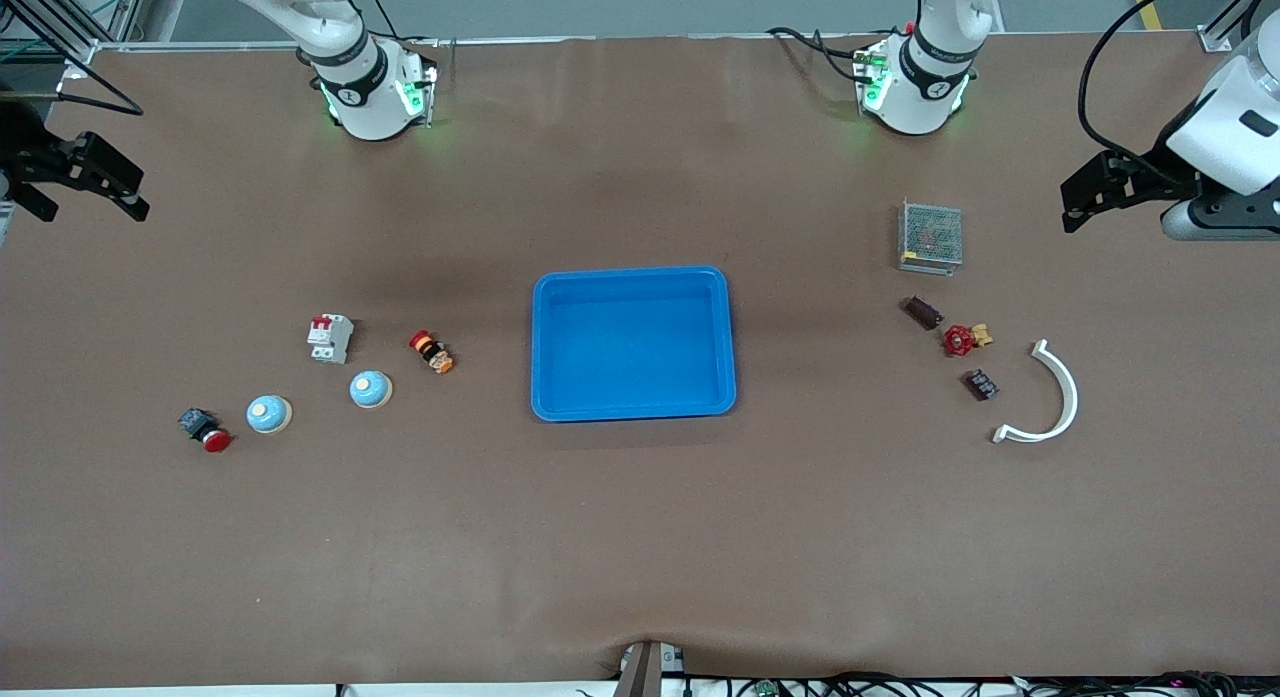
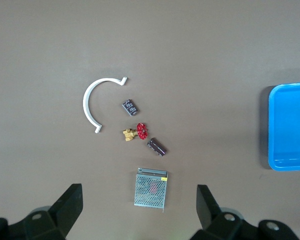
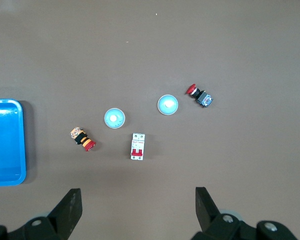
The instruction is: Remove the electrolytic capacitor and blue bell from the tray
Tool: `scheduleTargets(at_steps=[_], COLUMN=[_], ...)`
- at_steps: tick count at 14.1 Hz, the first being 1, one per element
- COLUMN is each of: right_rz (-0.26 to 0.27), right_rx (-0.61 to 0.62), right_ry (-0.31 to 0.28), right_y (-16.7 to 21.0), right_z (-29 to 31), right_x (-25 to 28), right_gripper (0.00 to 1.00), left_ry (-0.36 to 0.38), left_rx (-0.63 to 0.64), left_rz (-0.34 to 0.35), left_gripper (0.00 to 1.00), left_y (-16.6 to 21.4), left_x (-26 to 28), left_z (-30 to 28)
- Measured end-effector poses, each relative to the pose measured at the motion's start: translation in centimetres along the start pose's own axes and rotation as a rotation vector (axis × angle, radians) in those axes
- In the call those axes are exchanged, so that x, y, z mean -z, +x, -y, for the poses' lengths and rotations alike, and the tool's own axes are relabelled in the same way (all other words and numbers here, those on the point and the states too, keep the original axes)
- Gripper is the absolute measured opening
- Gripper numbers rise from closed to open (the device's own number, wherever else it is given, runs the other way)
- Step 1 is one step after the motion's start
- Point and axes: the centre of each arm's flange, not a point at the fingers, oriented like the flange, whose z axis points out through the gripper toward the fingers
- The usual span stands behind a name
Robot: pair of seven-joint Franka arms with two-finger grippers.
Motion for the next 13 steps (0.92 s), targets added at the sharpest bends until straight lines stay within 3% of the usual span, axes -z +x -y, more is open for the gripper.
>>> scheduleTargets(at_steps=[13], right_rz=[0.003], right_rx=[0.000], right_ry=[0.000], right_y=[-0.04], right_z=[0.00], right_x=[0.05], right_gripper=[1.00], left_ry=[-0.002], left_rx=[0.000], left_rz=[-0.008], left_gripper=[1.00], left_y=[0.61], left_x=[0.23], left_z=[-0.03])
